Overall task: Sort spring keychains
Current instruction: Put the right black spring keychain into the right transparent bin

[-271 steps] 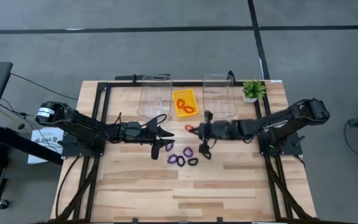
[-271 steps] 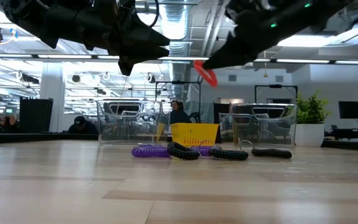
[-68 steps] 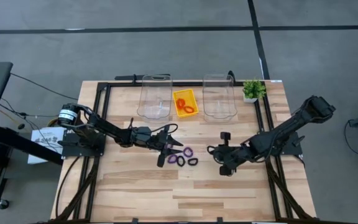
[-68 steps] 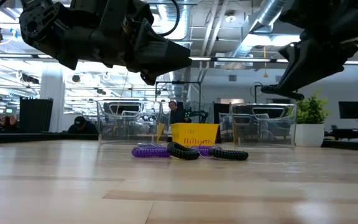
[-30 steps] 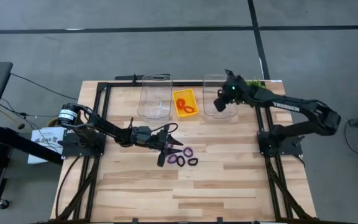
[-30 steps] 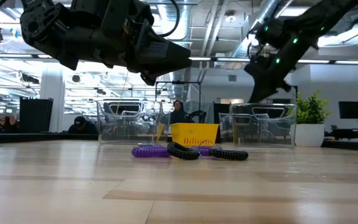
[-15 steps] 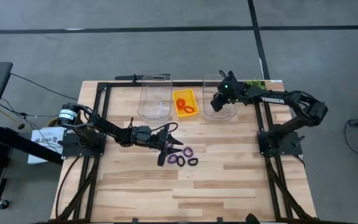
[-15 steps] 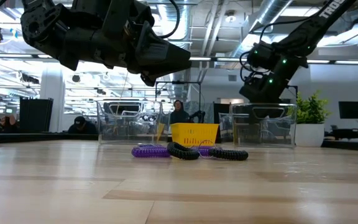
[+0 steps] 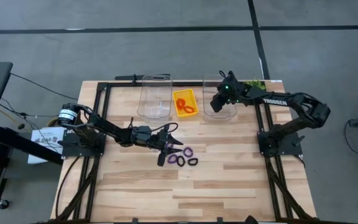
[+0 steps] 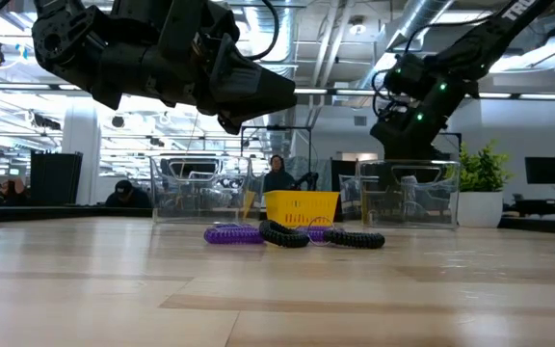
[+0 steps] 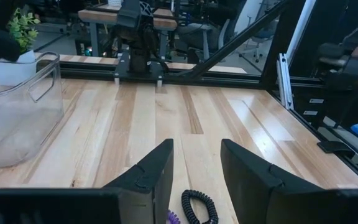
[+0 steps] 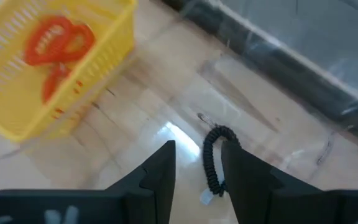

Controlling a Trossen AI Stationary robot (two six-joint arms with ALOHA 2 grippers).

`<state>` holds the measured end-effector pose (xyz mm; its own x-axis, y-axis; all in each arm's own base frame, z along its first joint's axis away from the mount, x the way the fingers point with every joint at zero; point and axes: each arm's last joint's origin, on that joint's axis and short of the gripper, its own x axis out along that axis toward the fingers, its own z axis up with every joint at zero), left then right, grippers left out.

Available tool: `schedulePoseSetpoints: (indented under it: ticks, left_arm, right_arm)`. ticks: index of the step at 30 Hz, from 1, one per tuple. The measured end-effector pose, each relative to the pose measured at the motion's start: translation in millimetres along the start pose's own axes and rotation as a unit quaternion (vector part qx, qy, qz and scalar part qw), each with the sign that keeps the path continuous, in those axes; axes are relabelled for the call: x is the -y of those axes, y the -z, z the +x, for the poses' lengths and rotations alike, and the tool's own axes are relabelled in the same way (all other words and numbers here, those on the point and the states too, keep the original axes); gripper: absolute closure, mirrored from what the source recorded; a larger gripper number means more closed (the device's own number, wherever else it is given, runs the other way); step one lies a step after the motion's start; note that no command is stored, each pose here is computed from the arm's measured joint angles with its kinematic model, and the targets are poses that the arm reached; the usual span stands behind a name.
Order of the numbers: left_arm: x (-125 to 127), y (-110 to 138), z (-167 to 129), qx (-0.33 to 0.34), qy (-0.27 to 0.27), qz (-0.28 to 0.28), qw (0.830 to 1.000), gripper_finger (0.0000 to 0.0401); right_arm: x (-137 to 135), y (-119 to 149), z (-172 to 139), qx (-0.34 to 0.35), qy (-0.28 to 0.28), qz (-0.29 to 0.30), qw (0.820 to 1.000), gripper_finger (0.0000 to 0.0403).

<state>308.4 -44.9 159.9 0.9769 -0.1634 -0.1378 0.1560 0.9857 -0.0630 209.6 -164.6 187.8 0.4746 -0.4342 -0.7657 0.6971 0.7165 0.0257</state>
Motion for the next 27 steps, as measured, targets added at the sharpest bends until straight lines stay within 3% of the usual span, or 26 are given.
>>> schedulePoseSetpoints:
  ticks: [8, 17, 27]
  left_arm:
    - [0.0, 0.1, 0.0, -0.001, 0.000, 0.000, 1.000, 0.0270]
    - [0.0, 0.2, 0.0, -0.001, 0.000, 0.000, 1.000, 0.0270]
    - [0.0, 0.2, 0.0, -0.001, 0.000, 0.000, 1.000, 0.0270]
  right_arm:
    - [-15.6, -13.6, -49.5, 0.105, -0.034, -0.023, 0.994, 0.0302]
    - [-53.7, -10.9, -102.4, 0.199, -0.119, -0.086, 0.969, 0.0305]
    - [-111.4, 13.5, -112.1, 0.182, -0.218, -0.203, 0.937, 0.0305]
